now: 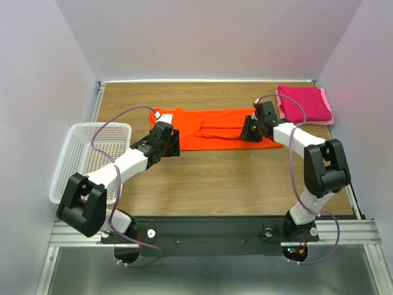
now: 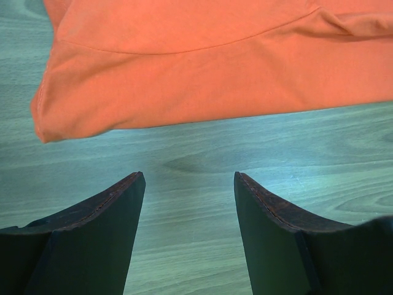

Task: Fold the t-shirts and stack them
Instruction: Fold the tshirt

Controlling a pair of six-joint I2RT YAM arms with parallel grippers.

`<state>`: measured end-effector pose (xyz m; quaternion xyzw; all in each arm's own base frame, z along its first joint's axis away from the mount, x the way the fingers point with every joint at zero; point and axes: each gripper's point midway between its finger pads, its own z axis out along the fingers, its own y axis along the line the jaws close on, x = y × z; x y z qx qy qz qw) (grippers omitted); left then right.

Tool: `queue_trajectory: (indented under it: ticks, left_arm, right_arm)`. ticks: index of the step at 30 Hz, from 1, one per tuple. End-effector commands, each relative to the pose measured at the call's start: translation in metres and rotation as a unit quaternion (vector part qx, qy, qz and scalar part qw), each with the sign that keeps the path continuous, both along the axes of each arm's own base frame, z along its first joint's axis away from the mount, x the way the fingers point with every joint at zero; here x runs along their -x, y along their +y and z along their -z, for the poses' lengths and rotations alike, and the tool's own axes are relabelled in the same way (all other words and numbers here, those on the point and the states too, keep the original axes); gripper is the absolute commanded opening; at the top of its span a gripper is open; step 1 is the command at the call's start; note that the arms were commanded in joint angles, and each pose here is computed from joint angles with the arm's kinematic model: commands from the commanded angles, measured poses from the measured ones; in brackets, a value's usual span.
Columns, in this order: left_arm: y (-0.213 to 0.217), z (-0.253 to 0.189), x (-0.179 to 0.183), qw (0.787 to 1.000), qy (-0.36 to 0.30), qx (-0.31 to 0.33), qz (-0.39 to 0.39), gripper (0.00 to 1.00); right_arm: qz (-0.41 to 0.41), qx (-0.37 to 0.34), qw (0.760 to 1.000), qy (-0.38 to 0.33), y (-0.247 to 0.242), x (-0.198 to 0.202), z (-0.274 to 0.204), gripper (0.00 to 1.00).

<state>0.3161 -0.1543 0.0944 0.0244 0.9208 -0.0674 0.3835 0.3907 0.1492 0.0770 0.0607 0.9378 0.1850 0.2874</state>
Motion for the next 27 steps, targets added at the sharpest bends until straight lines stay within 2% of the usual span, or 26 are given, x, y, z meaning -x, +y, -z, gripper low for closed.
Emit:
queue_trajectory:
  ticks: [1,9,16,23,27]
  left_arm:
    - [-0.002,-0.012,-0.007,1.0,-0.023,0.017,-0.01,0.72]
    - [0.004,-0.01,-0.002,1.0,-0.023,0.01,-0.016,0.72]
    - [0.013,-0.005,0.004,0.999,-0.018,0.002,-0.026,0.72]
    - [0.022,-0.001,0.003,0.999,-0.018,0.004,-0.048,0.71]
    - [0.034,-0.007,-0.01,0.996,-0.03,0.025,-0.081,0.7]
  right_arm:
    - [-0.015,0.01,1.0,-0.017,0.013,-0.015,-0.001,0.36]
    - [-0.002,0.035,0.999,-0.01,0.014,-0.04,0.018,0.32]
    - [0.024,0.059,0.997,-0.034,0.009,-0.075,0.014,0.29]
    - [0.06,0.024,0.997,-0.033,0.0,-0.107,0.012,0.29]
    - [0.069,0.004,0.996,-0.047,-0.015,-0.1,-0.014,0.29]
